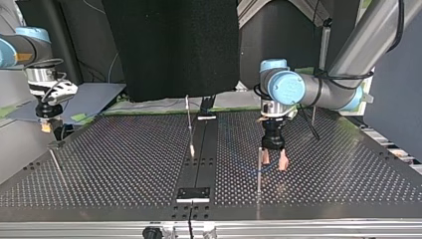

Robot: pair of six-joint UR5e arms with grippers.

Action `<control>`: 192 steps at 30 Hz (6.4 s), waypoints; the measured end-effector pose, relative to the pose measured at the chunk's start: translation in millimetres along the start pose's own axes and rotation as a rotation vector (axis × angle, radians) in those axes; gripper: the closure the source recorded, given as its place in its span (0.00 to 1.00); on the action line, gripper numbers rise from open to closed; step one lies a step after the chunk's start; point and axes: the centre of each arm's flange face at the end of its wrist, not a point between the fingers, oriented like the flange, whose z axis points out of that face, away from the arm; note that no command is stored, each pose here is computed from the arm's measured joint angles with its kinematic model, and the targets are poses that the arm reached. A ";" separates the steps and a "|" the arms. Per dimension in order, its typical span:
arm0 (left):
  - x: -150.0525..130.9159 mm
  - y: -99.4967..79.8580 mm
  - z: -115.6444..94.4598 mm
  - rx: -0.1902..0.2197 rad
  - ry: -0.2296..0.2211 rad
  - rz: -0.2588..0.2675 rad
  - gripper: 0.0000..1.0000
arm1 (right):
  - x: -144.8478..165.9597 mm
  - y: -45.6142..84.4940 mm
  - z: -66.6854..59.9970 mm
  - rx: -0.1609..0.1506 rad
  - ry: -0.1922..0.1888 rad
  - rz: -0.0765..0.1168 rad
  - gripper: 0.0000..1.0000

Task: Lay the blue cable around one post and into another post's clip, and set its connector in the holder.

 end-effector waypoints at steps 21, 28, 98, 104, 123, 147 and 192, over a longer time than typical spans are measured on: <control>0.3 -0.2 -0.9 -0.008 -0.009 0.005 0.00 | 26.7 16.4 37.5 -0.029 -0.065 -0.143 1.00; -0.1 0.0 -0.9 -0.010 -0.012 0.005 0.00 | 11.3 15.8 44.9 -0.021 -0.089 -0.174 1.00; 9.8 13.8 2.0 -0.037 -0.004 0.036 0.00 | -11.0 31.7 72.0 0.060 -0.029 -0.169 1.00; 9.9 13.7 2.0 -0.036 -0.003 0.036 0.00 | -14.6 31.7 73.4 0.061 -0.029 -0.163 1.00; 9.9 13.7 2.0 -0.036 -0.003 0.037 0.00 | -7.8 27.9 78.4 0.069 -0.023 -0.164 1.00; 10.5 13.2 1.6 -0.035 -0.002 0.036 0.00 | -7.8 24.7 79.5 0.070 -0.020 -0.147 0.72; -6.4 7.7 -10.9 -0.110 -0.034 -0.074 0.00 | -10.3 27.0 80.5 0.040 -0.022 -0.137 0.00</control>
